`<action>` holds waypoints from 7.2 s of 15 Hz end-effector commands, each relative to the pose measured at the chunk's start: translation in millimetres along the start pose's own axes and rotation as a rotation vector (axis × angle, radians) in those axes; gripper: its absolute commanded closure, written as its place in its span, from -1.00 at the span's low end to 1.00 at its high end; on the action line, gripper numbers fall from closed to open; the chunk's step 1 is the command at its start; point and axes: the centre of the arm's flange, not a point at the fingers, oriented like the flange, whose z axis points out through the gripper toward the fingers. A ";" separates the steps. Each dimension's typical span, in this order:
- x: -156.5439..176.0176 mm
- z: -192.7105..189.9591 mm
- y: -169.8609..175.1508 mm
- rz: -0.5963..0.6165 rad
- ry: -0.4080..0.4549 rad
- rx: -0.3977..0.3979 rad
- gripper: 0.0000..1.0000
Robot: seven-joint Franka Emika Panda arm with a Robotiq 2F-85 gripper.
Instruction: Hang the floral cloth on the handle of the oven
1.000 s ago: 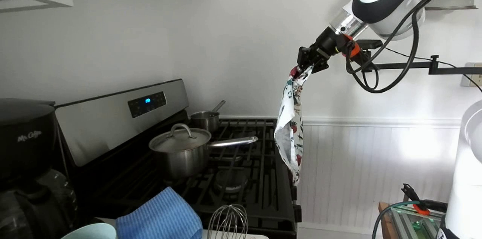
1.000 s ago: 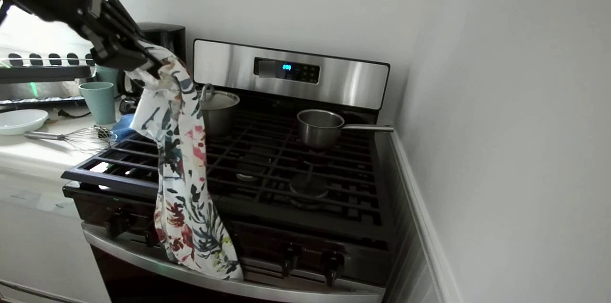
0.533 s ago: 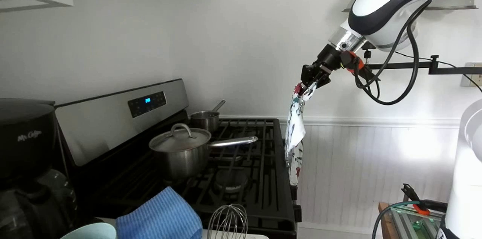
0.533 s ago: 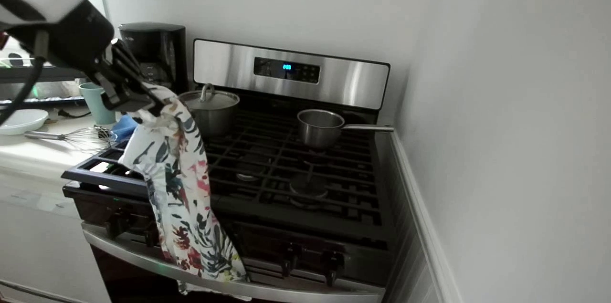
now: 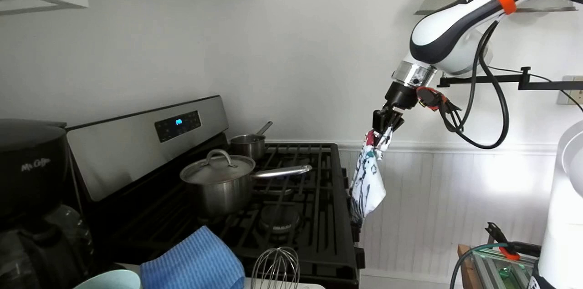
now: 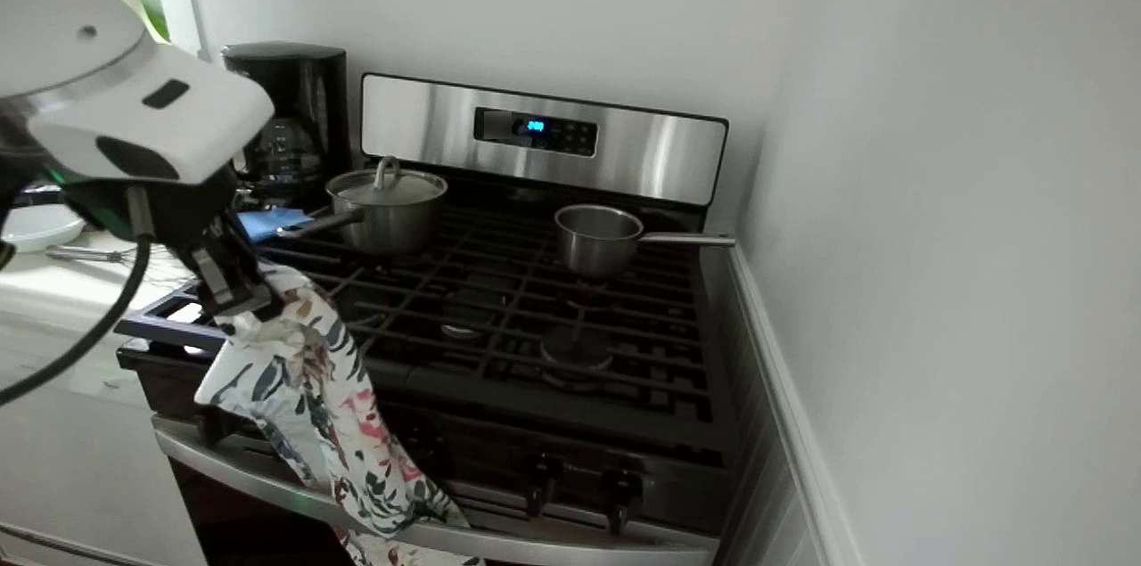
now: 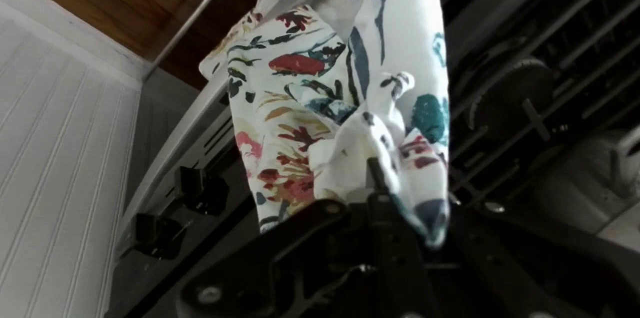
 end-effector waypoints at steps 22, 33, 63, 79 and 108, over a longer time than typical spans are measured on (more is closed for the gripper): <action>-59.7 175.9 99.8 -0.491 -0.791 -0.505 0.98; -74.8 183.7 130.7 -0.690 -0.947 -0.712 0.98; -44.0 166.5 104.8 -0.418 -0.596 -0.467 -1.00; -12.7 79.1 79.2 -0.355 -0.327 -0.379 -1.00; 7.5 53.5 74.6 -0.346 -0.240 -0.369 -1.00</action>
